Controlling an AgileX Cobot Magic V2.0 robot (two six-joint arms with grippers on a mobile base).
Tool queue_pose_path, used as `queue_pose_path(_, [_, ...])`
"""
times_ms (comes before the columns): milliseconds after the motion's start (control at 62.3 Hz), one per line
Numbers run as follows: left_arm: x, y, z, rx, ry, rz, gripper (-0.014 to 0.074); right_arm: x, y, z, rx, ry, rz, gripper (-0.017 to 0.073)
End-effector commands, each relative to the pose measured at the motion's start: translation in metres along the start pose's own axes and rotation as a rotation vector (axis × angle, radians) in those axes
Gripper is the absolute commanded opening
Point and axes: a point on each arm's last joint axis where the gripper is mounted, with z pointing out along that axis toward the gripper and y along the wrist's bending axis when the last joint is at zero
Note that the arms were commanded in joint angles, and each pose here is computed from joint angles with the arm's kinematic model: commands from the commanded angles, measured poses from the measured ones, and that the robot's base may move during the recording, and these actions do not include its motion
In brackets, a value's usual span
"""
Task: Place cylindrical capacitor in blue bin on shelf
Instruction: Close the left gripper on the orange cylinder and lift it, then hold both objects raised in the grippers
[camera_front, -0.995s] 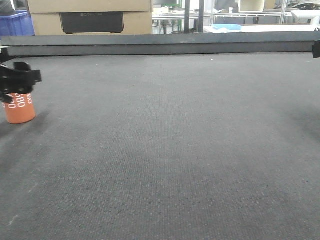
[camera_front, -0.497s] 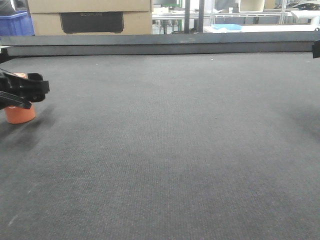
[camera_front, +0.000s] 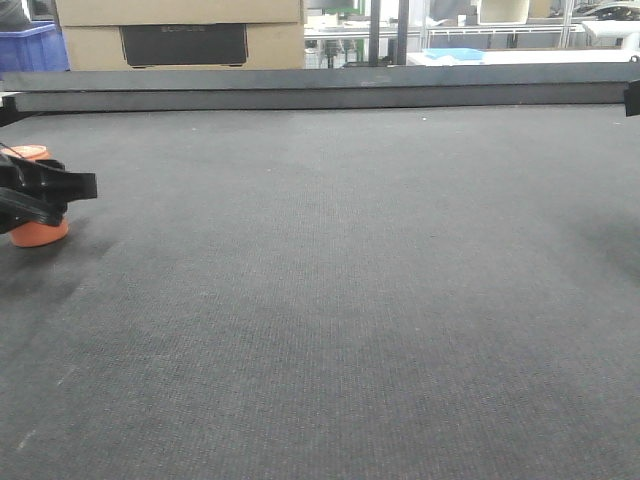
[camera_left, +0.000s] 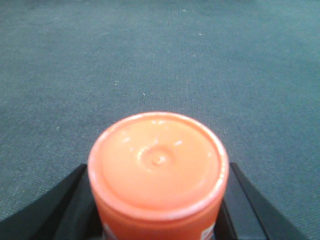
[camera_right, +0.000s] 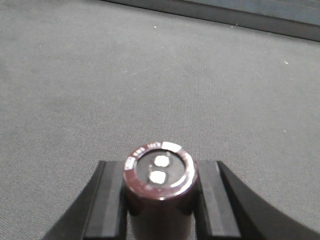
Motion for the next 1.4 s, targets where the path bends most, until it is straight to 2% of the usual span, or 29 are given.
queue_pose_path(0, [-0.019, -0.002, -0.007, 0.01, -0.048, -0.023, -0.0111, -0.006, 0.0, -0.001, -0.001, -0.039, -0.01, -0.0154])
queue_pose_path(128, [-0.05, -0.006, -0.02, 0.043, -0.005, -0.052, -0.0111, -0.006, 0.0, -0.001, 0.0, -0.036, -0.007, -0.0154])
queue_pose_path(209, [-0.078, -0.011, -0.033, 0.085, 0.034, -0.038, -0.0111, -0.008, -0.001, 0.0, 0.005, -0.034, 0.003, -0.0154])
queue_pose_path(337, [-0.125, -0.017, -0.056, 0.14, 0.034, -0.009, -0.0111, -0.026, -0.003, 0.0, -0.001, 0.08, 0.007, -0.0154])
queue_pose_path(497, [-0.171, -0.021, -0.086, 0.193, 0.03, 0.082, -0.0111, -0.064, -0.007, -0.006, -0.008, 0.193, 0.007, -0.0154])
queue_pose_path(658, [-0.198, -0.021, -0.107, 0.206, 0.111, 0.18, -0.0111, -0.105, -0.01, -0.02, -0.023, 0.218, 0.072, -0.0154])
queue_pose_path(802, [-0.211, -0.02, -0.127, 0.209, 0.186, 0.207, -0.0111, -0.132, -0.009, -0.042, -0.052, 0.209, 0.132, -0.0154])
queue_pose_path(898, [-0.219, -0.017, -0.144, 0.211, 0.189, 0.203, -0.0111, -0.144, -0.008, -0.064, -0.07, 0.157, 0.15, -0.0154])
queue_pose_path(947, [-0.222, -0.015, -0.154, 0.201, 0.176, 0.181, -0.0111, -0.149, -0.006, -0.076, -0.081, 0.131, 0.154, -0.0154])
queue_pose_path(1091, [-0.228, -0.003, -0.185, 0.13, 0.167, 0.127, -0.0111, -0.155, 0.001, -0.111, -0.127, 0.101, 0.155, -0.0154])
queue_pose_path(1139, [-0.228, 0.001, -0.195, 0.105, 0.174, 0.122, -0.0111, -0.156, 0.004, -0.123, -0.149, 0.096, 0.146, -0.0154])
queue_pose_path(1380, [-0.215, 0.01, -0.235, 0.102, 0.148, 0.091, -0.0111, -0.154, 0.009, -0.165, -0.207, 0.089, 0.121, -0.0154])
